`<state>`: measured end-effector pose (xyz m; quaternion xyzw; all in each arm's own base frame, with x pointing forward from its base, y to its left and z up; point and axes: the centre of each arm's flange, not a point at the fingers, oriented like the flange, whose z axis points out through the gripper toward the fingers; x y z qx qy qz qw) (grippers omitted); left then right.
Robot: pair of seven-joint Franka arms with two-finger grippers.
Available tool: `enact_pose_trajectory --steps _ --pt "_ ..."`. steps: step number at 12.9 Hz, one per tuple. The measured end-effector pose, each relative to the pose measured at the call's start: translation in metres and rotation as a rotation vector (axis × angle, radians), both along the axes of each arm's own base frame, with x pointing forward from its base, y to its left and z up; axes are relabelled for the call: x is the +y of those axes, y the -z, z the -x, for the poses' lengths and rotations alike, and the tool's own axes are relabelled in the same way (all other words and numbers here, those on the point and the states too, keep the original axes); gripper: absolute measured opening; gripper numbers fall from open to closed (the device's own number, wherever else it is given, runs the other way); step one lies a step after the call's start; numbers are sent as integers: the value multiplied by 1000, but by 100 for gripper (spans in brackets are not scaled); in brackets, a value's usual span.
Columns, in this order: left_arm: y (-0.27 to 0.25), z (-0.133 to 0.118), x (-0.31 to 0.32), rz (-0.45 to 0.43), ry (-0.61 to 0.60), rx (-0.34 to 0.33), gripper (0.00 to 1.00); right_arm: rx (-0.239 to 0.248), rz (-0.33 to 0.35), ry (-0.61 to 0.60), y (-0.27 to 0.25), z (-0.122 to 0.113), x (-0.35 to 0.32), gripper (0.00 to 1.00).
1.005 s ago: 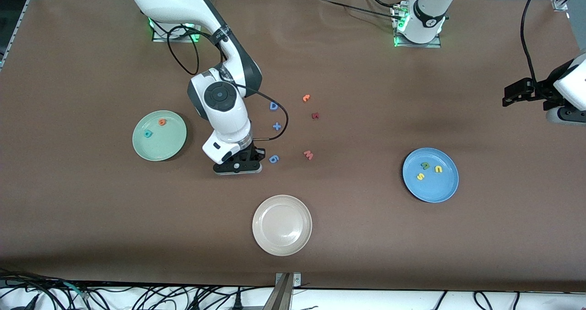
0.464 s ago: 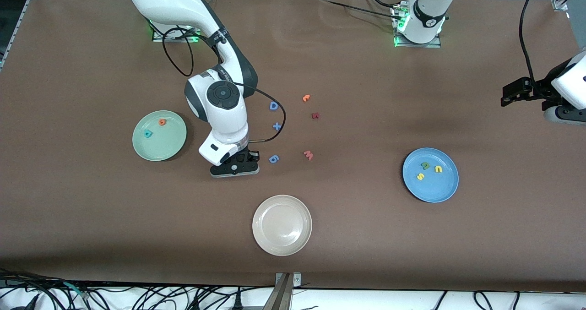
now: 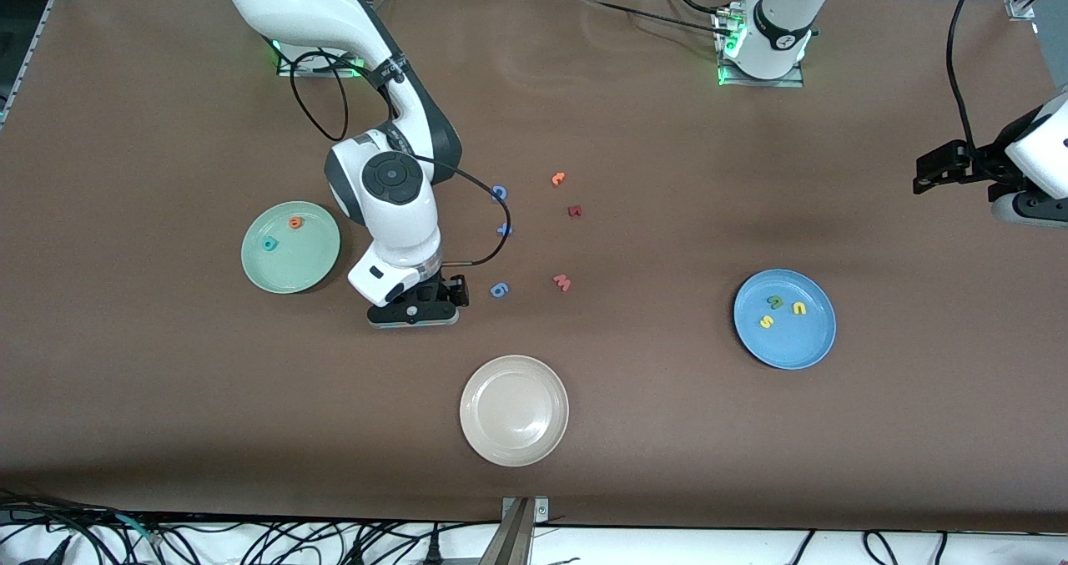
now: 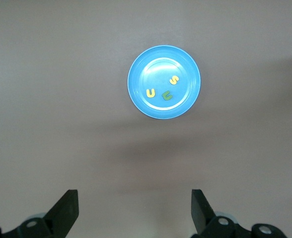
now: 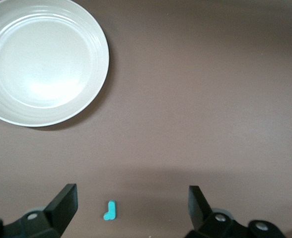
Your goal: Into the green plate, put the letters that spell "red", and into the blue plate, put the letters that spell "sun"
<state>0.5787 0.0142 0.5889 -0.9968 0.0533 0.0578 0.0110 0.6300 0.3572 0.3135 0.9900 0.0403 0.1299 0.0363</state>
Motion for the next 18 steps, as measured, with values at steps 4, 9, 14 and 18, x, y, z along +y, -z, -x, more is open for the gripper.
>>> enact_pose_trajectory --steps 4,9,14,18 --pt "0 0 -2 0 3 -1 100 15 0 47 -9 -5 -15 100" --pt "0 0 -7 1 13 -1 100 17 16 88 -5 -15 -39 100" --pt "0 0 -9 1 15 -3 100 50 -40 255 5 -19 -53 100" --pt "0 -1 -9 1 16 -2 100 137 -59 318 58 -8 -42 100"
